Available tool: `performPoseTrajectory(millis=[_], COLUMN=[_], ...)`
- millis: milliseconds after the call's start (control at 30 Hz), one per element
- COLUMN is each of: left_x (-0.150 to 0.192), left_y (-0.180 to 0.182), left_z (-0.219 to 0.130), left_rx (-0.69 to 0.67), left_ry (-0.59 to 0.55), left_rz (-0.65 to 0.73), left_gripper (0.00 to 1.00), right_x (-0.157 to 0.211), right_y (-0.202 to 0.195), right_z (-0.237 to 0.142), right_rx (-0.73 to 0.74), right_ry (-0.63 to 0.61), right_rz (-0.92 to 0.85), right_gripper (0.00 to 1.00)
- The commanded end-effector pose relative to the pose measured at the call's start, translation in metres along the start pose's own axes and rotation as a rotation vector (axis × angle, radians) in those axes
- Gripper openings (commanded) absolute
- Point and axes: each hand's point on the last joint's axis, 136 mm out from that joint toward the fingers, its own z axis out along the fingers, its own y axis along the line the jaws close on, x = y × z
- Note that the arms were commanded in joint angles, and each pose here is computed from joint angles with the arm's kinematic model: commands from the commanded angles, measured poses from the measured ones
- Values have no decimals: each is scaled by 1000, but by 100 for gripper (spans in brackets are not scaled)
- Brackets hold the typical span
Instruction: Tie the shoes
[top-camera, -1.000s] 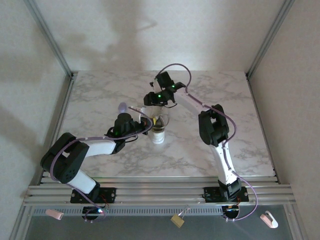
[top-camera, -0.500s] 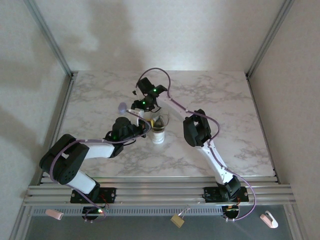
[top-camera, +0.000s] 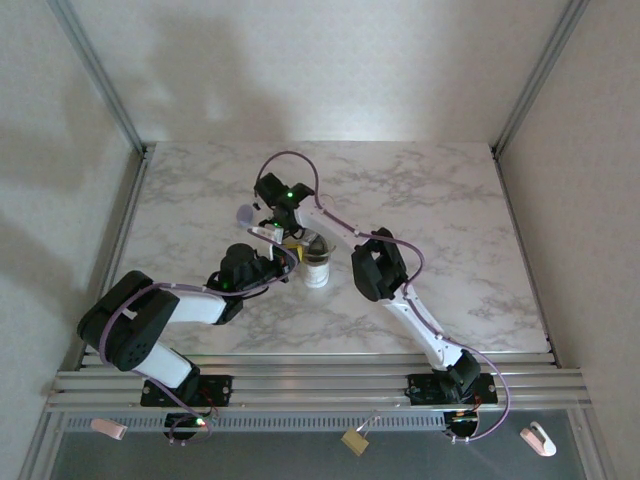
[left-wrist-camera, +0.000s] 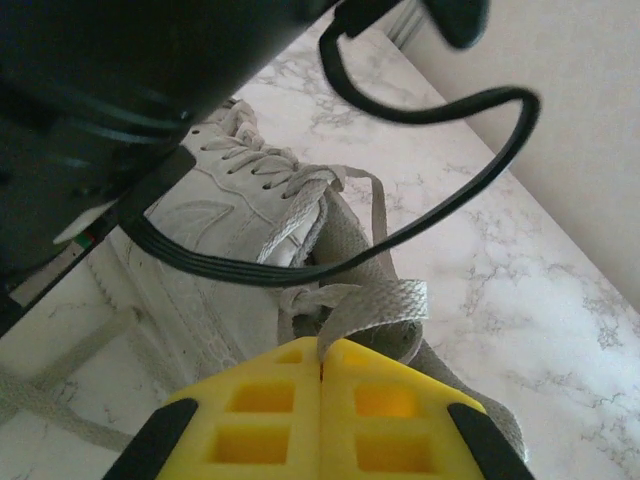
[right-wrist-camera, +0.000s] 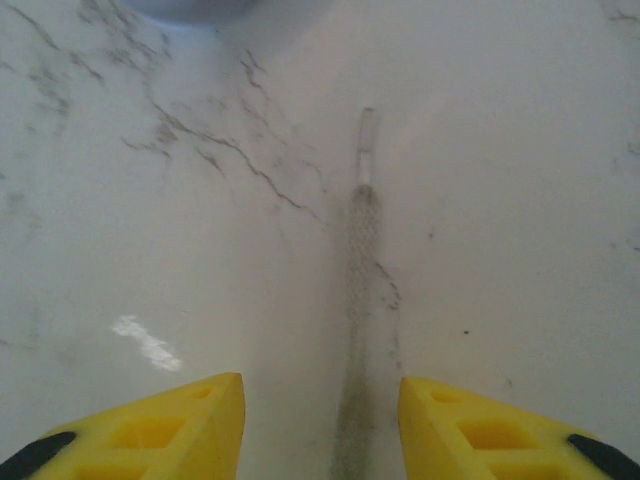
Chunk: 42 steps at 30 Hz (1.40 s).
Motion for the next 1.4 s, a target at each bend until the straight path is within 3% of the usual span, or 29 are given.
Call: performPoseTrajectory(millis=[0,267,500,667,800,1033,1367], left_x=[-3,1,2,-4,-13,-24,-43], left_y=[-6,-3,-1,3,8,-7,-15], left_z=[0,2,5,8,10,11,10], left_rx=[21,18,14,-20,-72,-15,10], left_ry=[-28,-17,-17,-28,-20,-30,-34], left_rz=[2,-3,-10,-35,-82,-120,-121], left_gripper=[0,0,0,0,0,0,0], right_x=[12,29,32,1,-22,-39,-38], right_y=[-9,-15,-13,-9,-5,-1,-29], right_z=[11,30,33,-8,-53,-115,-168], right_rx=[67,101,88,71,5,-76,4], right_ry=[48,109,122,27,-65,-180,-272], right_rz=[-54,-74,-77,-48,0,55,110], right_gripper=[46,43,15,0,0,0,0])
